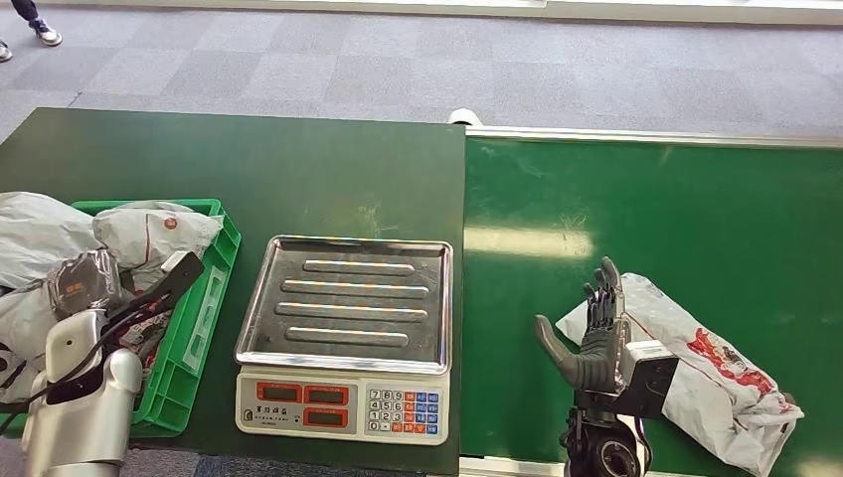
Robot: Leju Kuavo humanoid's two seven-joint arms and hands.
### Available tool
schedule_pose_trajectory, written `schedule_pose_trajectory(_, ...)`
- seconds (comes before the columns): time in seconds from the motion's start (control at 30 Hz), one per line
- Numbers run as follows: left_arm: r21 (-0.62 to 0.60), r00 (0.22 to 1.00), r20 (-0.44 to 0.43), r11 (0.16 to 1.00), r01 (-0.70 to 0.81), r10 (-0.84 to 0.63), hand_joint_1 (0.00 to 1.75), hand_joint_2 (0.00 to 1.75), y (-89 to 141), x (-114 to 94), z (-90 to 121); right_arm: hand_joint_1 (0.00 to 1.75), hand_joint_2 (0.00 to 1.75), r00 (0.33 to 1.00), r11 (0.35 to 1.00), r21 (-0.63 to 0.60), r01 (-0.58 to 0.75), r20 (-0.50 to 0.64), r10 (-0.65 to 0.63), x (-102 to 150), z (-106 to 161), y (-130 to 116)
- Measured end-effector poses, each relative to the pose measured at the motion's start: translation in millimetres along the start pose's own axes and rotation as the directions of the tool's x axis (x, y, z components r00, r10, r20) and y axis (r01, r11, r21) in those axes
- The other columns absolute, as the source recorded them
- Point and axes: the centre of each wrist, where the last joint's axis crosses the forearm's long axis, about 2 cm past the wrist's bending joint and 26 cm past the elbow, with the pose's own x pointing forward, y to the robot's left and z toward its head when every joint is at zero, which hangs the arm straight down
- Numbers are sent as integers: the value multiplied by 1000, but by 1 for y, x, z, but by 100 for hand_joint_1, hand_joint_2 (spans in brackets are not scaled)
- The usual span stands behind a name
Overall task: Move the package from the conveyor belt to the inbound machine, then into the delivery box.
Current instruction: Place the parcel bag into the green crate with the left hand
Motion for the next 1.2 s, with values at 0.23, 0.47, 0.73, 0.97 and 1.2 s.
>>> schedule_pose_trajectory(0.23,17,1000,-12,1000,6,-6,0,175,-2,-2,0,0,175,1000,1000,-6,-1,3,1,1,1,-1)
schedule_pose_trajectory(0.47,166,1000,16,986,-25,23,0,175,2,-2,0,0,175,1000,1000,-13,4,2,-4,3,2,1)
schedule_pose_trajectory(0.73,444,981,149,878,-179,124,0,175,25,7,8,0,175,1000,1000,-28,7,5,-6,3,1,3)
schedule_pose_trajectory(0.97,469,977,161,860,-200,140,0,175,31,12,11,0,175,1000,1000,-28,7,8,-7,3,1,3)
schedule_pose_trajectory(1.2,537,960,245,806,-250,135,0,175,37,15,15,0,175,1000,999,-32,13,13,-13,3,1,4)
